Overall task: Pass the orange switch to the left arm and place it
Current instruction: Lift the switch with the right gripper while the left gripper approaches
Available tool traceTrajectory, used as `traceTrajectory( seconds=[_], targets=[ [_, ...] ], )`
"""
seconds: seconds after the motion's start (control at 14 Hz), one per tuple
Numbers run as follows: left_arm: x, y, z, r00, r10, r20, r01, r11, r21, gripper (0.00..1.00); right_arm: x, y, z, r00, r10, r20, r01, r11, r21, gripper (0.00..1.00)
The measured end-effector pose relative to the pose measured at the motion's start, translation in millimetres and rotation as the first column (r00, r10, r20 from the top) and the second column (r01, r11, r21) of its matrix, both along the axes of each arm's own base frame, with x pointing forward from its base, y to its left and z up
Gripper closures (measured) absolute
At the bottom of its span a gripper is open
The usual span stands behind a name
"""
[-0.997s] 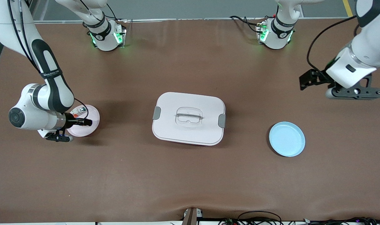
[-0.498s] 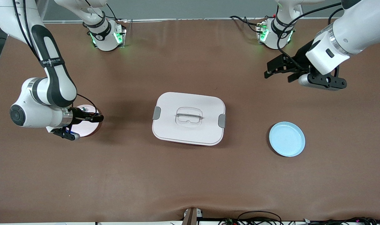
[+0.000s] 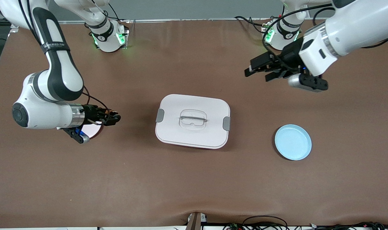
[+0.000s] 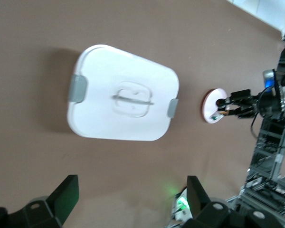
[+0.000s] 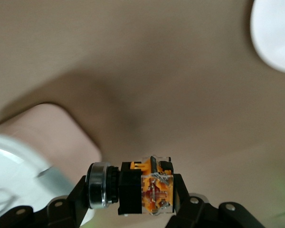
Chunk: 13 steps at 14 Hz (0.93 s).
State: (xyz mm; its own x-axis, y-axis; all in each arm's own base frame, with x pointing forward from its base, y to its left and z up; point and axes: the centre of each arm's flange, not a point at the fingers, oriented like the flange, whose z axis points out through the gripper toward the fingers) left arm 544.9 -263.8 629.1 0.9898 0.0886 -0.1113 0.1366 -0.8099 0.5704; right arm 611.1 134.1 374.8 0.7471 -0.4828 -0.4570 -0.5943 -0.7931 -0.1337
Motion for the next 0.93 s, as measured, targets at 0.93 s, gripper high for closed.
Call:
traceTrajectory(
  seconds=[0.93],
  targets=[
    [-2.7,-126.4,-74.7,0.978,0.197,0.066,-0.173,0.948,-0.268,0.23,2.1,140.6,117.5,0.913,-0.396,-0.101,0.402,0.915,0.039,0.28]
  ],
)
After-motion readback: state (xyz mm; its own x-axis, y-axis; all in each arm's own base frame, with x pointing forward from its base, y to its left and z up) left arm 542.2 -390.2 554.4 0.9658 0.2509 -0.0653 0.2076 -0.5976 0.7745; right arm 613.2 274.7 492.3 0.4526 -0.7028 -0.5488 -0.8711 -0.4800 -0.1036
